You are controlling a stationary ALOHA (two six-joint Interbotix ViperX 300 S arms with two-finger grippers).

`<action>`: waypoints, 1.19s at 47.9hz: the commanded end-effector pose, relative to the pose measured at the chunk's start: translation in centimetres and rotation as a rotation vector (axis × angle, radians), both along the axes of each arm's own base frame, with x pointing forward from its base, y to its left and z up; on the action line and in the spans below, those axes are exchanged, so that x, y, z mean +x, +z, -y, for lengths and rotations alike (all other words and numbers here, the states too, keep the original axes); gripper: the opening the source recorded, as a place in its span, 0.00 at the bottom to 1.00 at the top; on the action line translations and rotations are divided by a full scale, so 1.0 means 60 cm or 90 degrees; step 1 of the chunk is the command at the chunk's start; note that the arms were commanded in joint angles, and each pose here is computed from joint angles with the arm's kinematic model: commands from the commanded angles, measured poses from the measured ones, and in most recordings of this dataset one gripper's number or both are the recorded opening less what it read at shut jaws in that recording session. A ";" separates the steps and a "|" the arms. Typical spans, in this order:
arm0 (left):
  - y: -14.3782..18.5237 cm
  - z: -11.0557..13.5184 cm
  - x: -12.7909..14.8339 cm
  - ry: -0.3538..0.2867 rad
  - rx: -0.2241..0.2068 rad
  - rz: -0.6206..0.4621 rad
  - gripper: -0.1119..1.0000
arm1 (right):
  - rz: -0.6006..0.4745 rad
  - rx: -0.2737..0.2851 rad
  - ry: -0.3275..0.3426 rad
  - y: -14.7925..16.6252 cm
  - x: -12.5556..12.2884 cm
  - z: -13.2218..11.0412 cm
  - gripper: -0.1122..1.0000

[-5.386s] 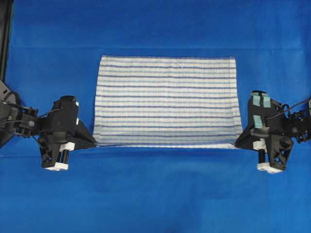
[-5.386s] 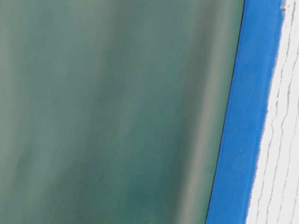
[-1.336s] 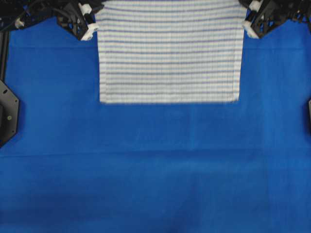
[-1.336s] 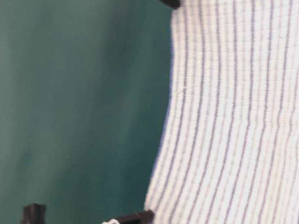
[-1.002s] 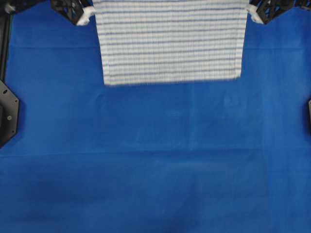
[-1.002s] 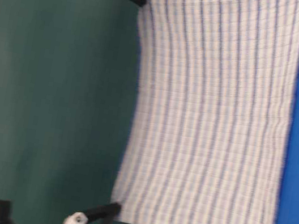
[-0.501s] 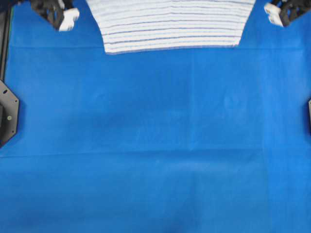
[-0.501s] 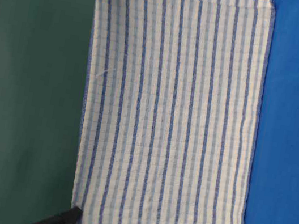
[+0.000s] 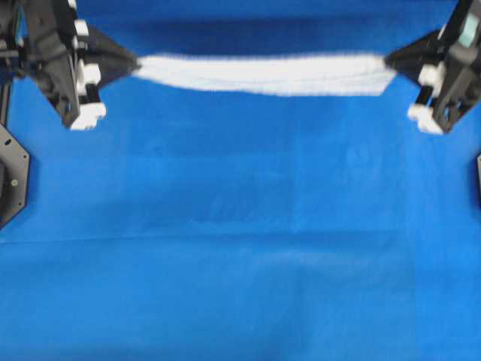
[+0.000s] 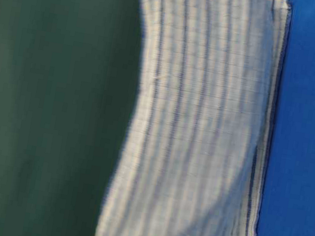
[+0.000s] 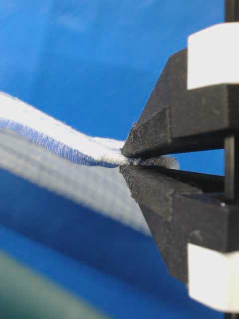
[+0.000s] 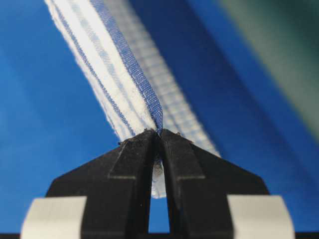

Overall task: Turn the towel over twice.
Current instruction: 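Lift the far corners with both grippers and pull them toward the base, then swing the held edge forward and lay the towel flat again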

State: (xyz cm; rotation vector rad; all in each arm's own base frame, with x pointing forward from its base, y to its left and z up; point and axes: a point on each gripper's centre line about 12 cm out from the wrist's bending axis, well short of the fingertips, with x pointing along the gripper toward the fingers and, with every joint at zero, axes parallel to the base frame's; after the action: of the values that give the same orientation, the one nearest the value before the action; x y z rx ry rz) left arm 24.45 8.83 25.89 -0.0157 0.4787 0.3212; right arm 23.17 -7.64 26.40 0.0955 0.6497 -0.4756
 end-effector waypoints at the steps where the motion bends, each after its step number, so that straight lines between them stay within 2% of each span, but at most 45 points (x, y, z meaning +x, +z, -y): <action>1: -0.012 0.019 0.003 -0.021 -0.017 -0.005 0.14 | 0.003 0.014 0.021 -0.003 0.007 -0.019 0.17; 14: -0.097 0.087 -0.006 -0.072 -0.104 -0.033 0.14 | -0.042 0.079 0.057 -0.065 0.014 -0.074 0.17; 26: -0.143 0.155 -0.002 -0.141 -0.162 -0.022 0.14 | -0.062 0.140 0.117 -0.115 0.031 -0.139 0.17; 37: -0.176 0.201 0.018 -0.196 -0.175 -0.066 0.14 | -0.092 0.174 0.160 -0.147 0.044 -0.191 0.17; 50: -0.211 0.220 0.038 -0.210 -0.176 -0.121 0.15 | -0.112 0.202 0.186 -0.170 0.048 -0.231 0.17; 53: -0.212 0.226 0.042 -0.217 -0.175 -0.124 0.19 | -0.112 0.211 0.194 -0.173 0.050 -0.241 0.17; 57: -0.211 0.240 0.047 -0.235 -0.173 -0.126 0.30 | -0.119 0.219 0.201 -0.180 0.049 -0.253 0.17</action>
State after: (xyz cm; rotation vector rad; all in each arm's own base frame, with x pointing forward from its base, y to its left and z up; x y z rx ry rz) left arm 26.50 -4.80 12.35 -0.1623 0.7392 -0.0813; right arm 25.65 6.59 15.07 0.2615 0.9266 -0.0955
